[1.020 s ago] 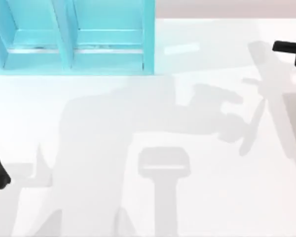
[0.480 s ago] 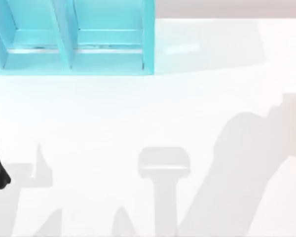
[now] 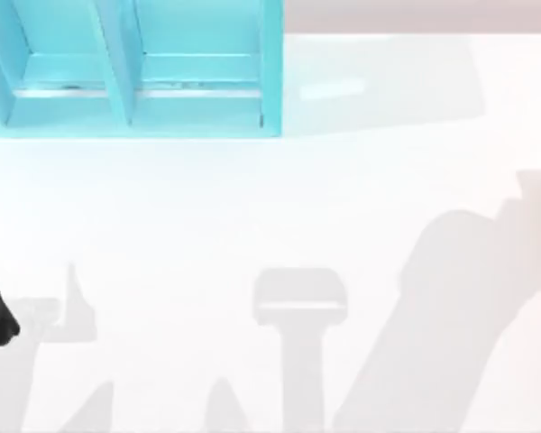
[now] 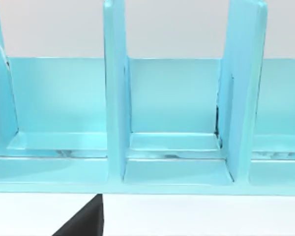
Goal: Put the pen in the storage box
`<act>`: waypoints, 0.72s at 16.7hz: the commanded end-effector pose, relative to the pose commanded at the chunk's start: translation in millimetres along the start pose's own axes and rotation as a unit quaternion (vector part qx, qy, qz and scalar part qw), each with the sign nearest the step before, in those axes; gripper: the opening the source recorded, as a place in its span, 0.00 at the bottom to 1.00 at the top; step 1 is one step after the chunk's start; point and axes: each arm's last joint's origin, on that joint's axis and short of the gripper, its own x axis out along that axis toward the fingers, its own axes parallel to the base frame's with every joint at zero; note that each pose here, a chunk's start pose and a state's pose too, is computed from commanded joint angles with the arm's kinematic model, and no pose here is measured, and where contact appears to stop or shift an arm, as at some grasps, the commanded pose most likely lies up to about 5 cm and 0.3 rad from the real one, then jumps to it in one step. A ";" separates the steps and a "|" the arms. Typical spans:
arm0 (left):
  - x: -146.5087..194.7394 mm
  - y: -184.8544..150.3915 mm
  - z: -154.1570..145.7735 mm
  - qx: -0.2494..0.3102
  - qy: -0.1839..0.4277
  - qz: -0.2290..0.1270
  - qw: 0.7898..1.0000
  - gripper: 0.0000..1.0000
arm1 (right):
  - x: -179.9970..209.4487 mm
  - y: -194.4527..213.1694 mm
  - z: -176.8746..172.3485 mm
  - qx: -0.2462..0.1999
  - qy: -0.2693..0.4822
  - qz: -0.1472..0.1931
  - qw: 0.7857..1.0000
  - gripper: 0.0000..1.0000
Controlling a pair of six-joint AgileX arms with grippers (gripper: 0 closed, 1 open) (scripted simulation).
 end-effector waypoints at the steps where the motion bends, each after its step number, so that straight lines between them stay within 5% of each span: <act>1: 0.0 0.0 0.0 0.000 0.000 0.000 1.000 1.00 | 2.9 2.0 -4.8 -0.005 -0.003 -0.004 1.000 0.00; 7: 0.0 0.0 0.0 0.000 0.000 0.000 1.000 1.00 | 44.4 7.1 -28.7 -0.017 -0.020 -0.040 0.999 0.00; 12: 0.0 0.0 0.0 0.000 0.000 0.000 1.000 1.00 | 56.2 -1.6 -23.1 0.004 0.000 -0.001 1.000 0.00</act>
